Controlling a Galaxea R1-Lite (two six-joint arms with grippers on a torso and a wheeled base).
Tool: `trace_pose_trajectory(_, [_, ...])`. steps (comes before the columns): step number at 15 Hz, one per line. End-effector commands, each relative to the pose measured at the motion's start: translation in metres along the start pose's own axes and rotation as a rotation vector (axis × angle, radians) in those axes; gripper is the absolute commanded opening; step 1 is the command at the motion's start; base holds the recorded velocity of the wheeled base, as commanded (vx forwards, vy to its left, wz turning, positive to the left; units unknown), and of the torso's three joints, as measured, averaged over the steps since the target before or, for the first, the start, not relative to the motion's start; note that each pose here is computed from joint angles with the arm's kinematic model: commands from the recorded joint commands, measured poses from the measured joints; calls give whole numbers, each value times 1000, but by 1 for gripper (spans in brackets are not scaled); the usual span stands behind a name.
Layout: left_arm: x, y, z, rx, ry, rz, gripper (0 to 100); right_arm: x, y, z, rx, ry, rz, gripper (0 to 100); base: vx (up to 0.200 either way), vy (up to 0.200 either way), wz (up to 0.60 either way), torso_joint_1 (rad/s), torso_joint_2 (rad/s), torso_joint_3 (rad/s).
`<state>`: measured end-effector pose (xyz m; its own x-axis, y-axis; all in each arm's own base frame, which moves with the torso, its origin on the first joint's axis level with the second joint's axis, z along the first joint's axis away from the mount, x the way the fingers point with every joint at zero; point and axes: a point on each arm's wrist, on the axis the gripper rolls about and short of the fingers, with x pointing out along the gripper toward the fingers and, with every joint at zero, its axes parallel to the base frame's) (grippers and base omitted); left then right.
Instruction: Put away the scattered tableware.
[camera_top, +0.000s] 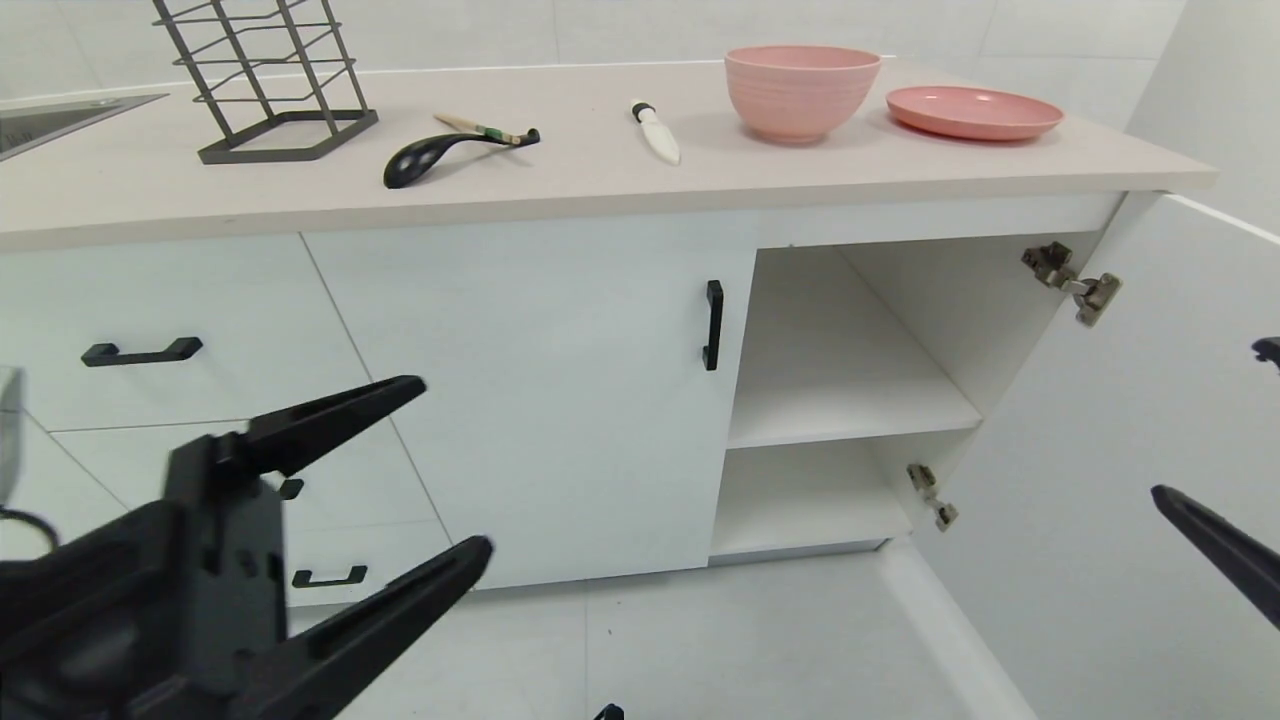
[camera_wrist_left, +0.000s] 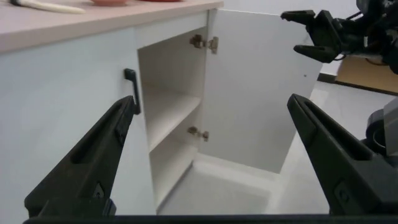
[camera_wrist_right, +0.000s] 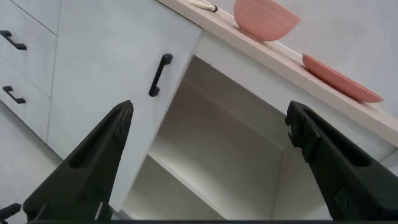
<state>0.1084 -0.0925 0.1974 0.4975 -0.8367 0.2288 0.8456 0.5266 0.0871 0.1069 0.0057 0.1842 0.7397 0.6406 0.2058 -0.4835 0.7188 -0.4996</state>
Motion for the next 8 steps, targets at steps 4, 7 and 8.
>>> trace_pose_trajectory(4, [-133, -51, -3, 109, -30, 301, 100, -58, 48, 49, -197, -270, -5, 100, 0, 0, 0, 0, 0, 0])
trace_pose_trajectory(7, [-157, -74, -22, 69, 13, 471, 100, -87, 77, 43, -177, -208, -52, 100, 0, 0, 0, 0, 0, 0])
trace_pose_trajectory(8, [-157, -74, -26, 64, 14, 480, 100, -95, 89, 31, -85, -123, -96, 100, 0, 0, 0, 0, 0, 0])
